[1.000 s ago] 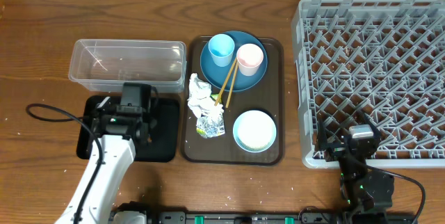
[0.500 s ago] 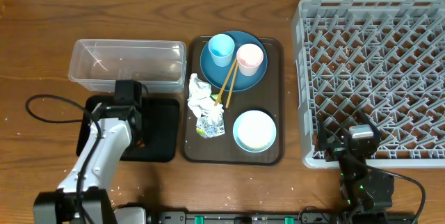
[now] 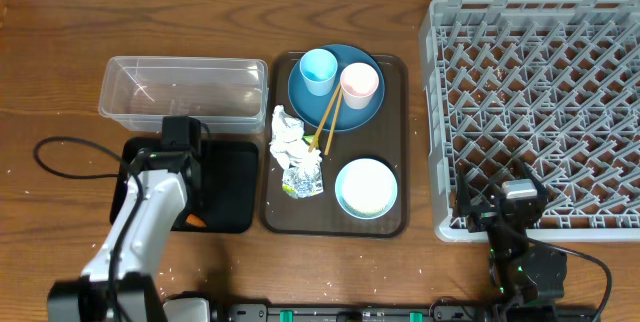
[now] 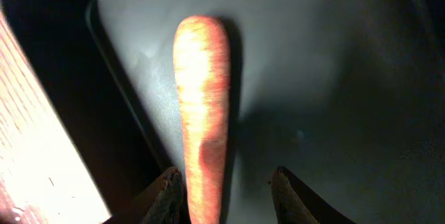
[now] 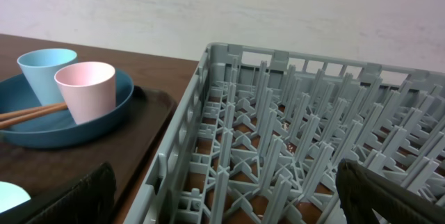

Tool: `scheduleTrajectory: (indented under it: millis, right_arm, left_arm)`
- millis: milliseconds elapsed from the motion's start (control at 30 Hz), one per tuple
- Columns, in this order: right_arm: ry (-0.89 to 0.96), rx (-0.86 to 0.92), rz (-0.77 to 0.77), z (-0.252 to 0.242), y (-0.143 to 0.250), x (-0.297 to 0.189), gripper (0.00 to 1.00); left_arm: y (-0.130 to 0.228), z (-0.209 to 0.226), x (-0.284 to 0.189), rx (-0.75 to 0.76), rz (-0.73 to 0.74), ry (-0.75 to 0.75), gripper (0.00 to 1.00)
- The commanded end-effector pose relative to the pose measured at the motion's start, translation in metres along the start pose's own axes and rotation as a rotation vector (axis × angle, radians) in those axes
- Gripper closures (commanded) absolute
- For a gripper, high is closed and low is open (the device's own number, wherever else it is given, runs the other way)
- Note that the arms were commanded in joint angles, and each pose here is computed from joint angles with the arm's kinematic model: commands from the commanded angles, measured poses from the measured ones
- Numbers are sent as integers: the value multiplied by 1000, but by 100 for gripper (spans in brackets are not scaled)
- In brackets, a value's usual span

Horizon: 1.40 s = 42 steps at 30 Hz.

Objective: Sort waste into correct bins and load items into the dishwasher rack
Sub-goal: 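Carry the carrot left and release it onto the black tray, then grasp the yellow snack wrapper on the brown tray with the left gripper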

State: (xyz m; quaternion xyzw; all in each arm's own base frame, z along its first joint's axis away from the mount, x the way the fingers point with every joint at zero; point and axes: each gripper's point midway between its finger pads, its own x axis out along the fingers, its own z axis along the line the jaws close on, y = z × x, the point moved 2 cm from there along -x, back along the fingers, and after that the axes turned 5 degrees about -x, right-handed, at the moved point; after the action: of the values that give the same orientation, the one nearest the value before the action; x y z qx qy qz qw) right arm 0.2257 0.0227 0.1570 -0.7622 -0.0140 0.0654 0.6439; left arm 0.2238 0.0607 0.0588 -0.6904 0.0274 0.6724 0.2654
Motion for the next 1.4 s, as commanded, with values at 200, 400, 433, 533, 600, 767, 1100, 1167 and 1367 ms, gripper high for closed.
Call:
scheduleTrajectory:
  millis: [200,400,433,533,600,767,1100,1167,1367]
  right_arm:
    - [9,-2,6,-1,2,0,1]
    - [9,-2,6,-1,2,0,1]
    - [9,-2,6,-1,2,0,1]
    - [9,-2,6,-1,2,0,1]
    - [9,-2,6,-1,2,0,1]
    - [9,-2,6,-1,2,0,1]
    - [9,-2,6,-1,2,0,1]
    - [9,-2,6,-1,2,0,1]
    - [9,-2,6,-1,2,0,1]
  left_arm:
    - [9,-42,-83,278,69,480,55]
    - [32,-41,-120,315,165,674,55]
    - [36,-40,-122,320,186,686,55]
    - [44,-37,-121,332,228,678,56]
    - [51,-38,-120,356,245,668,56]
    - [74,-49,-124,466,276,685,56]
    - [116,-76,-106,664,249,607,56]
    - [127,-85,-100,698,262,599,56]
    - [152,-109,-78,764,284,585,56]
